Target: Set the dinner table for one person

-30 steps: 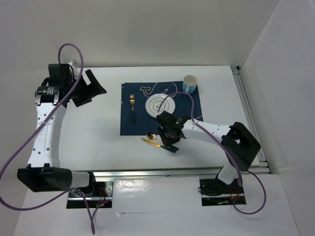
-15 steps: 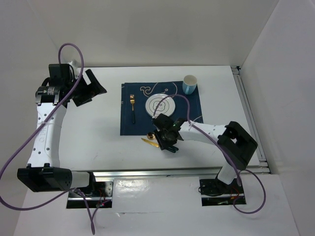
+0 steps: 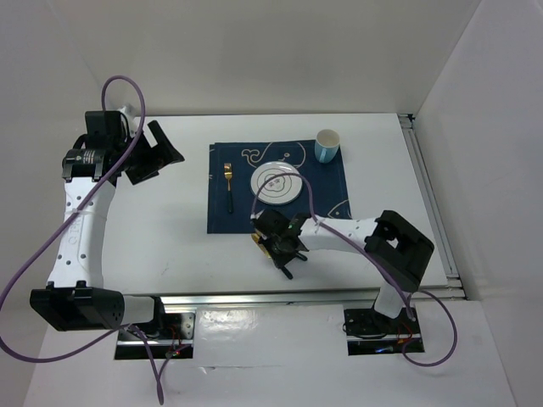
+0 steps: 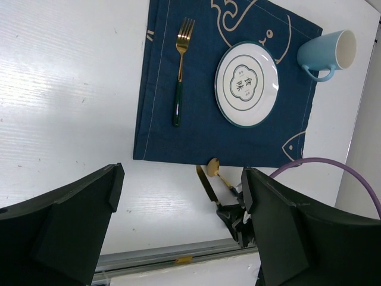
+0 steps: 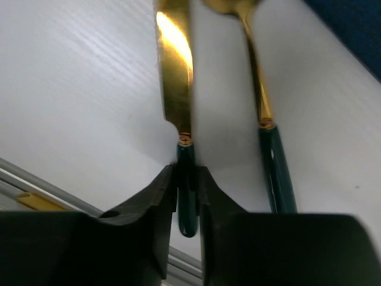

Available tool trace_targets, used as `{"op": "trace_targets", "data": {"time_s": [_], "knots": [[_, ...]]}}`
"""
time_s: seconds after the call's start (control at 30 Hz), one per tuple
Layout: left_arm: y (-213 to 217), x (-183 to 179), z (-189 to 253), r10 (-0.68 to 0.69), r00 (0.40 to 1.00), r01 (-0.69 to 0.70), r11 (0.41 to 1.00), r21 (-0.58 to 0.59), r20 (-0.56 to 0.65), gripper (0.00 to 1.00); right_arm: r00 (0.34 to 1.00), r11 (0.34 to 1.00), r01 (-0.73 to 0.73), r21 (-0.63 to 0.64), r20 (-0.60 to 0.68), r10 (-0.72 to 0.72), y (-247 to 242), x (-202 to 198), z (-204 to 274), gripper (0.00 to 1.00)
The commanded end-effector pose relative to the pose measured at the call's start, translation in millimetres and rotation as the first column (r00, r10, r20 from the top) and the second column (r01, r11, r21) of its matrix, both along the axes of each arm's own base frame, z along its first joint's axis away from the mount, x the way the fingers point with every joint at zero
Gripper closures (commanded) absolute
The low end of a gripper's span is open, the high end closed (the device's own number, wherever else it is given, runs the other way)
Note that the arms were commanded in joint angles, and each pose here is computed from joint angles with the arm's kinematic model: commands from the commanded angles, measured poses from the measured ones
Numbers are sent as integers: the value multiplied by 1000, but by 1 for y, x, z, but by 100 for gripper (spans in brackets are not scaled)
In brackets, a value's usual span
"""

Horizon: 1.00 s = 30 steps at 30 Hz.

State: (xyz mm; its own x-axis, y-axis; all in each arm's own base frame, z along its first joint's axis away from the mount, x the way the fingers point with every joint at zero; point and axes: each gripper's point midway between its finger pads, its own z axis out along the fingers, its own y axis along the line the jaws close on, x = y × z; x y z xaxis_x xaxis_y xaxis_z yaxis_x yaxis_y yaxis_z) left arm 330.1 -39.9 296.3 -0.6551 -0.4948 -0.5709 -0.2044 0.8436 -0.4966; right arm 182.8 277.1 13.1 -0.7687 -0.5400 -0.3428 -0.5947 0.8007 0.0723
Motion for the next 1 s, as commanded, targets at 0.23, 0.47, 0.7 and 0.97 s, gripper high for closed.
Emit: {"op": "trace_targets", "data": {"time_s": [0.23, 0.47, 0.7, 0.97], "knots": [[-1, 4, 14, 5, 998, -5, 1000, -1, 56, 0, 980, 972, -193, 132, 64, 186, 31, -13, 74, 100], [-2, 9, 14, 4, 998, -3, 1000, -14, 56, 0, 977, 980, 126, 154, 153, -150, 3, 59, 116, 100], [0, 11, 18, -2, 998, 2, 1000, 7, 63, 0, 871, 866, 455, 207, 99, -482, -45, 139, 106, 100], [1, 15, 16, -2, 999, 2, 1000, 7, 54, 0, 819, 821, 536, 197, 115, -563, -95, 192, 79, 100]]}}
